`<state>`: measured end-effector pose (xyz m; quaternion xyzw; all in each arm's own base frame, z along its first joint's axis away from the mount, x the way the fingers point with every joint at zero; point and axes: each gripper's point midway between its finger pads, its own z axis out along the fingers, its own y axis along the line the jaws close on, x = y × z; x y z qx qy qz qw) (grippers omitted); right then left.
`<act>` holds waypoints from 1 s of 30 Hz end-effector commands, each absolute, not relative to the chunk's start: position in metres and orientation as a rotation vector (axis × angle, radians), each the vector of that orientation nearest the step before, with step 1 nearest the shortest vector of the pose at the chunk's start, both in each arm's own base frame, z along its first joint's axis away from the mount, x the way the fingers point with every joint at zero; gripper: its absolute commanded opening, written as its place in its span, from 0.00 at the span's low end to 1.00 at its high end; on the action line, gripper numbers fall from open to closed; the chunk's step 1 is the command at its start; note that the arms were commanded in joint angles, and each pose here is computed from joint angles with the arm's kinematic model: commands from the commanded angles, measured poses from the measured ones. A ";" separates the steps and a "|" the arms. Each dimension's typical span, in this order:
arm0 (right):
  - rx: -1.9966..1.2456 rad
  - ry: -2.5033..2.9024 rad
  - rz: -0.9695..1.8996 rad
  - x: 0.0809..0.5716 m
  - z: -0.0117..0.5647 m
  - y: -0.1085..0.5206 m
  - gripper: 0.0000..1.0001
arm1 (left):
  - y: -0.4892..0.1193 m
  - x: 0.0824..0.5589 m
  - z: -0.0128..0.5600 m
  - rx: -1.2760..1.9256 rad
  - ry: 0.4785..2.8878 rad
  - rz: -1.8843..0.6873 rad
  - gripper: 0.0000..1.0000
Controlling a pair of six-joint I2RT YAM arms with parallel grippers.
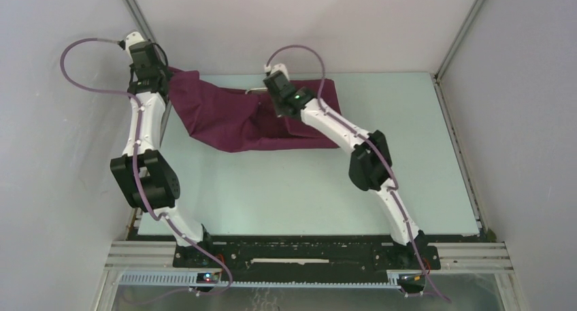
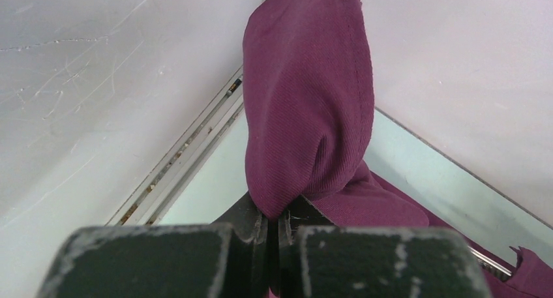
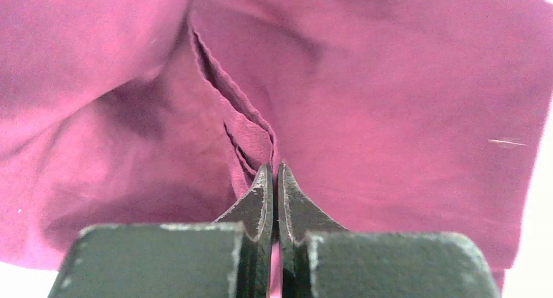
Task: Open and lay out the surgical kit
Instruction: Open the surgical kit at the center of the board.
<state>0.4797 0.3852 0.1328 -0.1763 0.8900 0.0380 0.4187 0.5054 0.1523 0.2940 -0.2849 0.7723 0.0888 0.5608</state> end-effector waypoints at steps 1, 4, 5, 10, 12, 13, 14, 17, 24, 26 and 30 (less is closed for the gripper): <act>-0.239 2.067 0.026 0.508 0.231 0.321 0.00 | 0.161 0.513 0.341 -0.688 1.676 0.195 0.00; -0.139 2.064 -0.040 0.520 0.237 0.275 0.00 | 0.162 0.515 0.342 -0.702 1.662 0.191 0.00; -0.098 2.065 -0.062 0.524 0.238 0.257 0.00 | 0.162 0.515 0.342 -0.709 1.658 0.186 0.00; 0.139 2.047 -0.237 0.544 0.242 0.150 0.00 | 0.160 0.518 0.346 -0.723 1.635 0.158 0.00; 0.240 2.050 -0.326 0.547 0.237 0.103 0.00 | 0.160 0.519 0.347 -0.722 1.630 0.154 0.00; 0.299 2.051 -0.366 0.548 0.235 0.078 0.00 | 0.160 0.521 0.346 -0.722 1.632 0.154 0.00; 0.350 2.054 -0.396 0.548 0.232 0.056 0.00 | 0.160 0.522 0.346 -0.721 1.633 0.152 0.00; 0.486 2.049 -0.483 0.546 0.224 -0.005 0.00 | 0.160 0.526 0.343 -0.727 1.634 0.140 0.00; 0.666 2.018 -0.679 0.547 0.207 -0.102 0.00 | 0.158 0.529 0.340 -0.720 1.643 0.130 0.00; 0.704 2.021 -0.713 0.546 0.202 -0.123 0.00 | 0.160 0.529 0.340 -0.710 1.648 0.141 0.00; 0.775 2.051 -0.769 0.536 0.186 -0.158 0.00 | 0.163 0.530 0.333 -0.698 1.666 0.176 0.00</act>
